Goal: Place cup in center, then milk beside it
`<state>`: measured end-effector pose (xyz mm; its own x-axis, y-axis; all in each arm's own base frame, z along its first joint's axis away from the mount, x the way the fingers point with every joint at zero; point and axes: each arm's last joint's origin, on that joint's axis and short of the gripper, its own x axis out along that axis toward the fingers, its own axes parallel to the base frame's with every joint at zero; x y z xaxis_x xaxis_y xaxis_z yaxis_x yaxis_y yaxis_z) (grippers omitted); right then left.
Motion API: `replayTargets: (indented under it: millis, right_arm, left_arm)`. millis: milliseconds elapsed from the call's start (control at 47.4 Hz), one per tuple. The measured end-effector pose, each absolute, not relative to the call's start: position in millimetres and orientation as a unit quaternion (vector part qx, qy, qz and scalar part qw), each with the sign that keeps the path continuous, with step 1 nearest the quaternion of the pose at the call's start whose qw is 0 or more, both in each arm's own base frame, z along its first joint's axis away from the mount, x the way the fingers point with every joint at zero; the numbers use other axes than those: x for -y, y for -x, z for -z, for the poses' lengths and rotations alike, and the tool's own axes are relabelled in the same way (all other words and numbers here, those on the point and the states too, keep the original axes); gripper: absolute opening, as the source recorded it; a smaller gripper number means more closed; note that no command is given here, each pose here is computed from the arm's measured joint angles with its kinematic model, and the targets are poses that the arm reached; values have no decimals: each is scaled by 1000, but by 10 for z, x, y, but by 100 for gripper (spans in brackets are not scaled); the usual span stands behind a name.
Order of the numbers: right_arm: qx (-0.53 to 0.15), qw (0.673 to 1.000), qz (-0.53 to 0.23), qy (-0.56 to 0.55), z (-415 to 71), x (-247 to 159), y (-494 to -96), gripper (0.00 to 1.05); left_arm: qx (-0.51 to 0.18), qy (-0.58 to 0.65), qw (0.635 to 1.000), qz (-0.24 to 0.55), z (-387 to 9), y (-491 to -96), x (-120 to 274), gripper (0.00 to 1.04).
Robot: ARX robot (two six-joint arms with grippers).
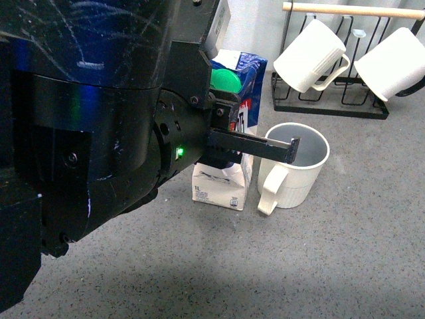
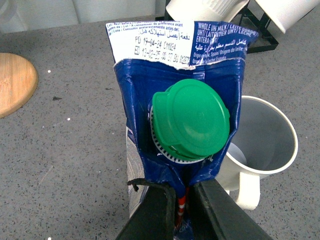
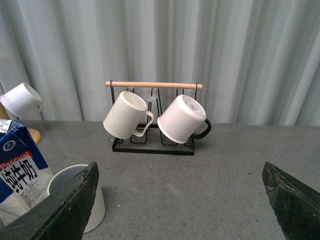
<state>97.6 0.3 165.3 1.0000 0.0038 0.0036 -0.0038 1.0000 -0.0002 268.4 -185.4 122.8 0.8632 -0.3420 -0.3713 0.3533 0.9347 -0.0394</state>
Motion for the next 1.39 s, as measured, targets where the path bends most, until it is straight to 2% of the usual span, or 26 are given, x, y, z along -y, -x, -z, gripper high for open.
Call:
replayTargets:
  millis: [42, 126, 211, 316, 400, 590, 717, 843, 1180, 1307, 1391]
  right_arm:
    - [2, 1000, -2, 0, -1653, -3, -976, 96]
    - [2, 1000, -2, 0, -1653, -3, -976, 96]
    - [2, 1000, -2, 0, -1653, -3, -976, 96]
    - [2, 1000, -2, 0, -1653, -3, -976, 96]
    - [2, 1000, -2, 0, -1653, -3, -976, 96]
    - [2, 1000, -2, 0, -1653, -3, -976, 96]
    - [2, 1000, -2, 0, -1653, -3, -976, 96]
    - [2, 1000, -2, 0, -1653, -3, -976, 96]
    - [2, 1000, -2, 0, -1653, -3, -976, 96]
    - [2, 1000, -2, 0, -1653, -3, -976, 96]
    - [2, 1000, -2, 0, -1653, -3, -976, 96]
  left_arm:
    - [-191, -11, 965, 179, -1227, -2687, 1849, 7]
    - [-191, -10, 965, 182, -1227, -2688, 1849, 25]
    - [-191, -10, 964, 184, -1229, -2687, 1850, 35]
    - [-195, -3, 964, 183, -1255, -2663, 1837, 53]
    - [-191, 15, 964, 184, -1348, -2617, 1805, 73]
    - [-179, 49, 965, 183, -1482, -2555, 1718, 99]
    - [-164, 72, 969, 168, -1588, -2533, 1604, 98]
    - [-145, 89, 978, 118, -1667, -2541, 1393, 98]
    - [-154, 92, 983, 27, -1533, -2443, 884, 98]
    - [-152, 76, 985, 4, -1487, -2359, 816, 98]
    - [-94, 52, 994, 1, -1436, -2315, 754, 87]
